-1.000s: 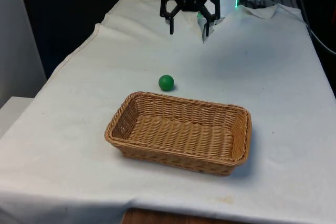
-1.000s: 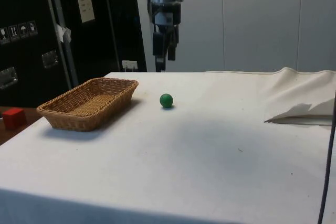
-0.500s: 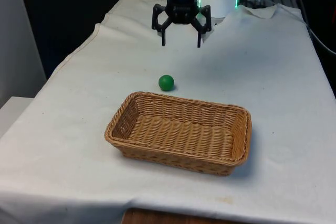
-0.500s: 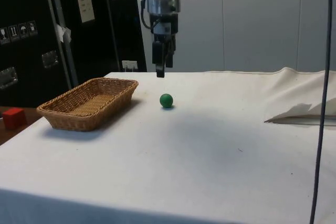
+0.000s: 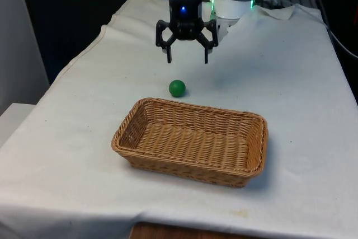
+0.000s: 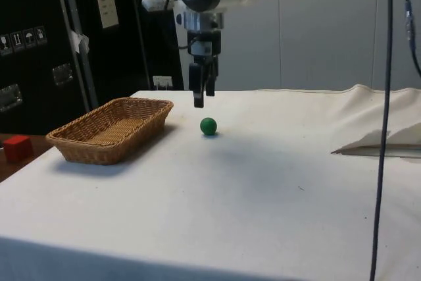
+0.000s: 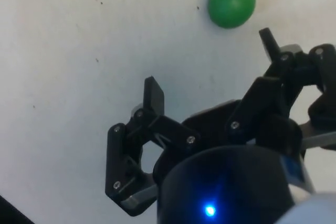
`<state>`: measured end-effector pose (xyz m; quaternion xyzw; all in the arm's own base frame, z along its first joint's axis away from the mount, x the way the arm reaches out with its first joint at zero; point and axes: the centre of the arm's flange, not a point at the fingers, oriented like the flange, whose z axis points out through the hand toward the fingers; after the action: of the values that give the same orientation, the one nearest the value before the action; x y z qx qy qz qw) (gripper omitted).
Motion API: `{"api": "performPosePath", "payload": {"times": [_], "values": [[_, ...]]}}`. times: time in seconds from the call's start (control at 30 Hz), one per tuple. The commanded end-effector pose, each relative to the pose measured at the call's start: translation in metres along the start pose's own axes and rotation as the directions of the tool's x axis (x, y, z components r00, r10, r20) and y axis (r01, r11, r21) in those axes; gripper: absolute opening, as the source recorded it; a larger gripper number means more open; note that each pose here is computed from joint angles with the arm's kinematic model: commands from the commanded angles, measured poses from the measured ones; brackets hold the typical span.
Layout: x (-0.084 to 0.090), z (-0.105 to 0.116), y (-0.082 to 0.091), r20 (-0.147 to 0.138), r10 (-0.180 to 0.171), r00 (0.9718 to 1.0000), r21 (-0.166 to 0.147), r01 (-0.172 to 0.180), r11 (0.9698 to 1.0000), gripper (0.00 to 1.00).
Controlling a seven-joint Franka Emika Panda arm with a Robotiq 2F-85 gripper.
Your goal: Pick up the ball and place it into the basket.
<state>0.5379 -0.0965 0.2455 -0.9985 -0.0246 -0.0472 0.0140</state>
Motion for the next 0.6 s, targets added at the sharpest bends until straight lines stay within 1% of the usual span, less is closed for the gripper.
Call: {"api": "performPosePath", "payload": {"times": [0.0,0.17,0.2,0.23,0.47,0.5,0.53,0.57], "values": [[0.002,0.001,0.000,-0.003,0.000,1.0000,0.015,0.000,0.9999,1.00],[0.004,0.015,0.005,0.001,0.006,1.0000,0.027,-0.006,0.9996,1.00],[0.003,0.013,0.005,0.004,0.006,1.0000,0.012,-0.006,0.9999,1.00],[0.005,0.017,0.005,0.002,0.006,1.0000,0.029,-0.006,0.9995,1.00],[0.005,0.033,0.010,0.001,0.011,0.9999,0.035,-0.011,0.9993,1.00],[0.004,0.032,0.010,0.007,0.011,0.9999,0.025,-0.011,0.9996,1.00],[0.006,0.034,0.010,0.002,0.010,0.9999,0.035,-0.010,0.9993,1.00],[0.005,0.036,0.010,0.003,0.011,0.9999,0.035,-0.011,0.9993,1.00]]}}
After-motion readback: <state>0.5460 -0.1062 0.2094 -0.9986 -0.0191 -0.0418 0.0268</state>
